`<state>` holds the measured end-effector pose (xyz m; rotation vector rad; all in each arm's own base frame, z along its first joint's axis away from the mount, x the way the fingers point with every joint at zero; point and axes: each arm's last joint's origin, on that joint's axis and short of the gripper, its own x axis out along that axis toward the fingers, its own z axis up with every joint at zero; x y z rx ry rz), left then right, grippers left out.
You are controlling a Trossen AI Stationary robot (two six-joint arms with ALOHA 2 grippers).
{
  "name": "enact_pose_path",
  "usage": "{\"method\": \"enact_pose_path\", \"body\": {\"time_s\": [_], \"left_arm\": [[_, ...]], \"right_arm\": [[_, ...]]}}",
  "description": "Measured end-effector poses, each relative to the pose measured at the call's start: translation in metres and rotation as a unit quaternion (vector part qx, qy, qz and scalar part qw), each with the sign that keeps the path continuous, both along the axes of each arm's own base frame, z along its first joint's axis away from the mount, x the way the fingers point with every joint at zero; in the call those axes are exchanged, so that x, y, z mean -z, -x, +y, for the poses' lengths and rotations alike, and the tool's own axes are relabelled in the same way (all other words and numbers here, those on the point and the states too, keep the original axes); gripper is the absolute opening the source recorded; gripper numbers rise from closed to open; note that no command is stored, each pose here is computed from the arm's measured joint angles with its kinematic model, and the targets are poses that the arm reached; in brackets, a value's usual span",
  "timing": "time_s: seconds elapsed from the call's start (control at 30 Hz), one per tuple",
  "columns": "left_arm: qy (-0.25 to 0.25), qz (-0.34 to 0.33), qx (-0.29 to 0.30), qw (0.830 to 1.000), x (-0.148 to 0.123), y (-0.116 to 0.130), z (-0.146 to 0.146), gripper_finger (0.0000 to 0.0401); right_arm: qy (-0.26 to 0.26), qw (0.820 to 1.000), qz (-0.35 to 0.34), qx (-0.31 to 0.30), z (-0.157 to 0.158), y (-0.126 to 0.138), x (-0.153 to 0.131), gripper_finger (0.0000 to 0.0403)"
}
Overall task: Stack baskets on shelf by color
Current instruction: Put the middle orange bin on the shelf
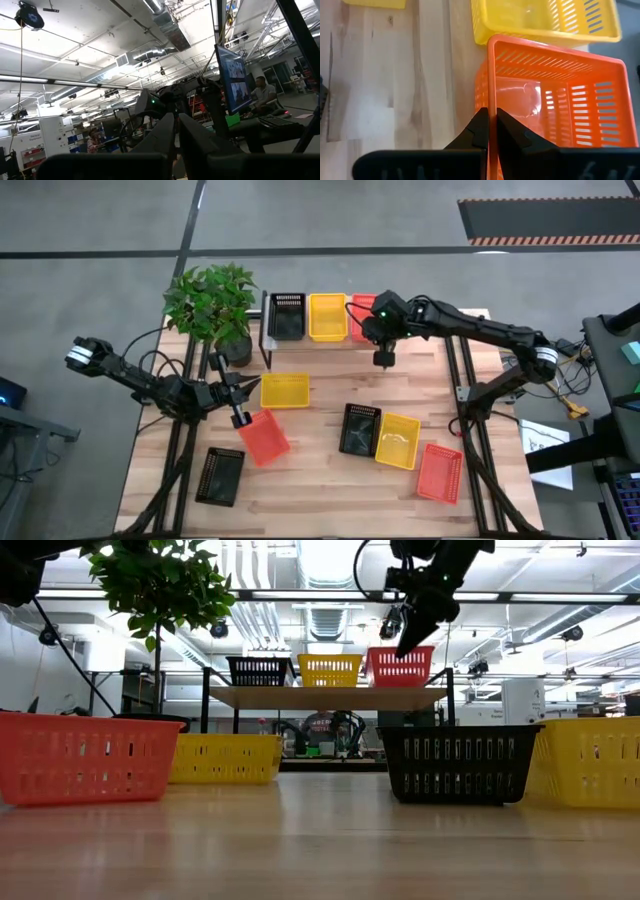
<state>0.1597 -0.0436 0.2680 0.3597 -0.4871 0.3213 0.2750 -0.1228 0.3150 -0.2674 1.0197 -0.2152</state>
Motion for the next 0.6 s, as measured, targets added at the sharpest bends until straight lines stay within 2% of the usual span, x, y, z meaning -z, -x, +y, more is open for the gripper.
{"method": "enact_pose_path", "body": {"time_s": [0.23, 0.6], "left_arm": [[0.000, 0.000, 0.000, 1.000, 0.0001, -0.0001, 0.0000, 0.0010], [0.000, 0.000, 0.000, 1.000, 0.0001, -0.0001, 0.0000, 0.0010]], "right_arm": [[0.002, 1.000, 0.002, 0.003, -0.0003, 0.0000, 0.0033, 0.0016], [-0.002, 1.000, -0.002, 0.011, -0.0003, -0.0002, 0.0020, 0.0061]]}}
